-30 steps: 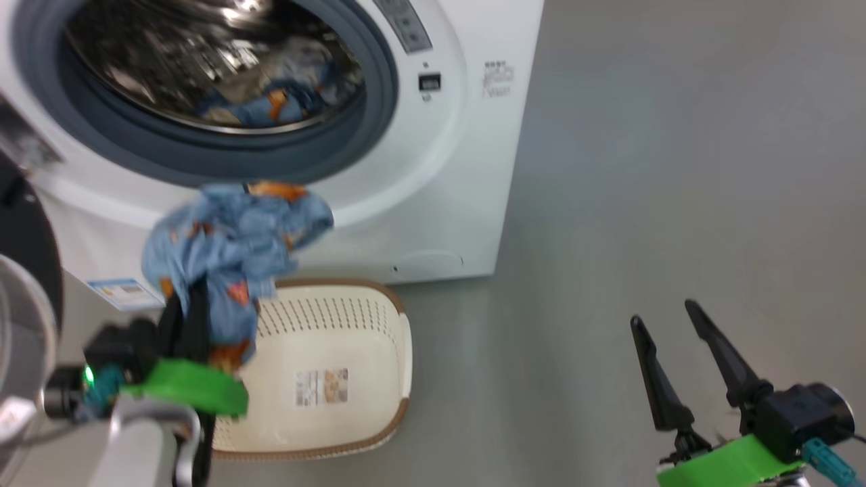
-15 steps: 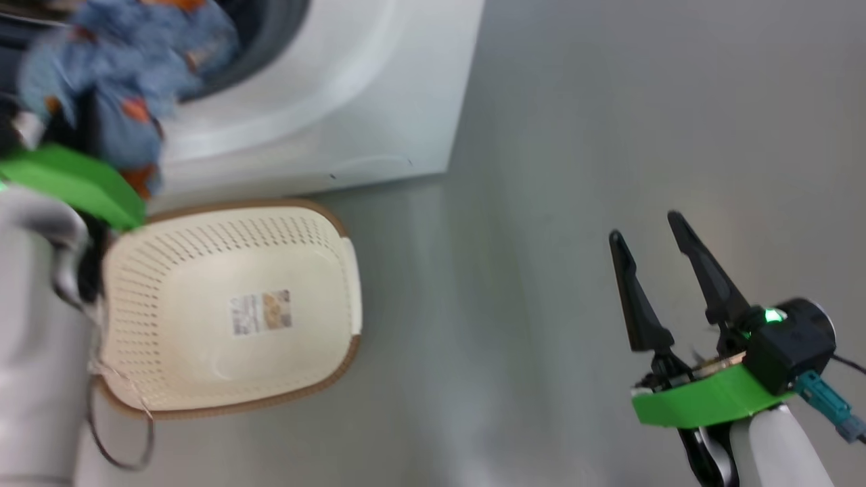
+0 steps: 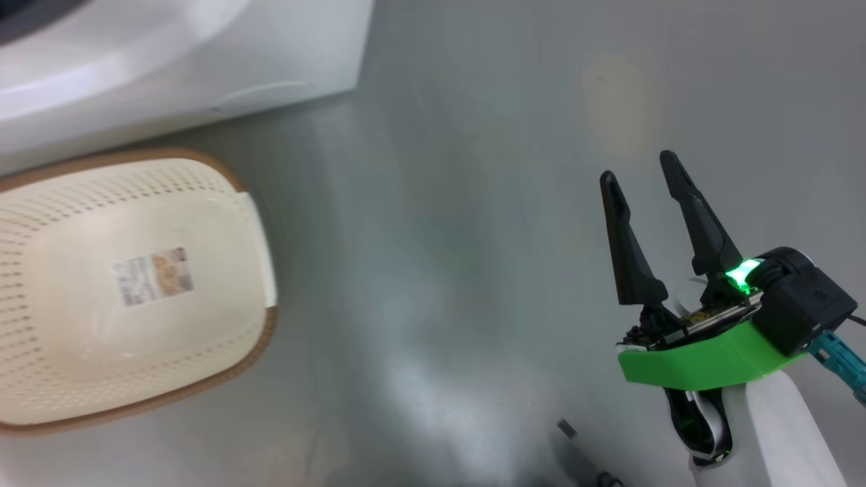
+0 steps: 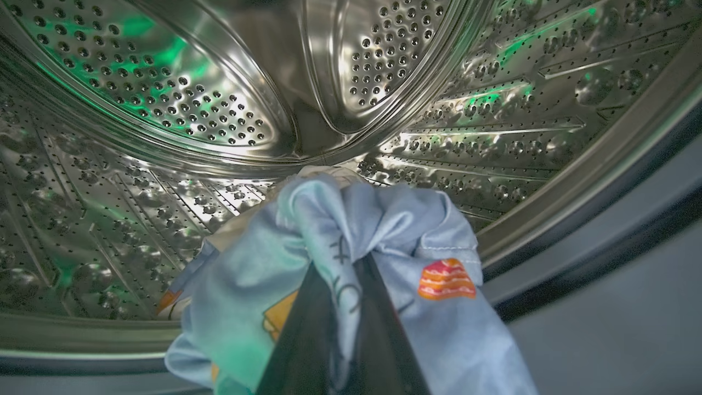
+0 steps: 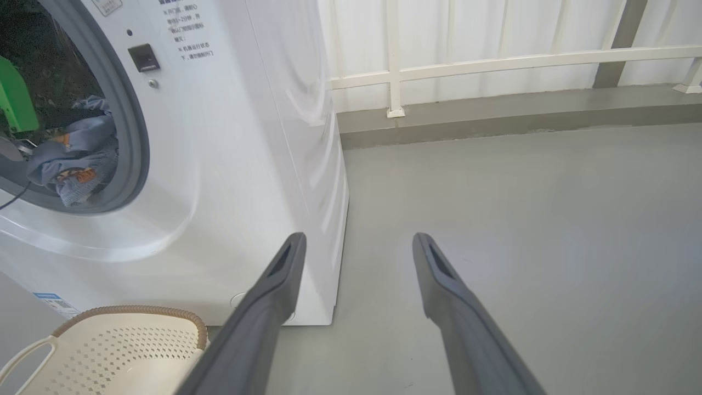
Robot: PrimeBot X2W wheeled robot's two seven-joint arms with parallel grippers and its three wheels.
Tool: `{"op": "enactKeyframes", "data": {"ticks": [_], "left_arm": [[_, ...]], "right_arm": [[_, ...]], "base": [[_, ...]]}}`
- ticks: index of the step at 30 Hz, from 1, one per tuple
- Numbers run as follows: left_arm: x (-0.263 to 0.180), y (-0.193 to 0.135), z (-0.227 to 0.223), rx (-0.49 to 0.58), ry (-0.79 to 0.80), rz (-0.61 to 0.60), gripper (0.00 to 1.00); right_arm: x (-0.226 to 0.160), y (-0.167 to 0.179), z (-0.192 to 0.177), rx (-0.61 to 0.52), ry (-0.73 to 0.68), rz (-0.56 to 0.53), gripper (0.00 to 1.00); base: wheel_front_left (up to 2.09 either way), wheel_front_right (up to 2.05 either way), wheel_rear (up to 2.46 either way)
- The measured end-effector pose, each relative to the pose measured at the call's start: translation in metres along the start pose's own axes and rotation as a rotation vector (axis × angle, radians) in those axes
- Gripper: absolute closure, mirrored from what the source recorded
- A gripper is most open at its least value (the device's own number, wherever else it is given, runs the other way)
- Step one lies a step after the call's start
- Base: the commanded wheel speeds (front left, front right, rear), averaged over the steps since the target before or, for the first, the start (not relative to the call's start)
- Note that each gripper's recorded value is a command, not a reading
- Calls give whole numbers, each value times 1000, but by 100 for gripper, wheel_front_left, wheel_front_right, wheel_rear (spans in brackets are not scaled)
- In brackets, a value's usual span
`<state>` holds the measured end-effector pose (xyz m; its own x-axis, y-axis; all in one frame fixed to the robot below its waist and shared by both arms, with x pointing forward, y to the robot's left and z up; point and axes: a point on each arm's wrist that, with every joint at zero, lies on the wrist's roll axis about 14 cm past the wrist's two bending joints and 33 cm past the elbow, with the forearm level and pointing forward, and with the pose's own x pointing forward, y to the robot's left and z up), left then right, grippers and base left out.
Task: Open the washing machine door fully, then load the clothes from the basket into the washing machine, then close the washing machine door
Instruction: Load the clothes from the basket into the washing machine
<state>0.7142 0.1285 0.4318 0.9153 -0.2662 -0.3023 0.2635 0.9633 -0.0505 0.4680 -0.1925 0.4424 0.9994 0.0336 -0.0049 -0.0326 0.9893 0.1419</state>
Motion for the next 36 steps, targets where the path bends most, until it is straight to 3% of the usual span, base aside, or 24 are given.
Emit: {"op": "enactKeyframes", "data": {"ticks": [13, 20, 29, 31, 36], "left_arm": [[51, 21, 41, 49, -165, 33, 100], [54, 32, 96, 81, -446, 92, 100], [63, 40, 64, 82, -315, 115, 100], [64, 41, 57, 59, -291, 115, 0], [62, 38, 48, 42, -265, 108, 0]], "right_arm": [[-7, -31, -19, -7, 63, -86, 0], [-11, -41, -25, -30, 87, -112, 0], [-9, -36, -29, -21, 92, -99, 0], [-8, -35, -30, -18, 93, -95, 0], [-6, -32, -29, -15, 89, -87, 0]], "base": [[0, 0, 0], [0, 0, 0], [0, 0, 0], [0, 0, 0], [0, 0, 0]]}}
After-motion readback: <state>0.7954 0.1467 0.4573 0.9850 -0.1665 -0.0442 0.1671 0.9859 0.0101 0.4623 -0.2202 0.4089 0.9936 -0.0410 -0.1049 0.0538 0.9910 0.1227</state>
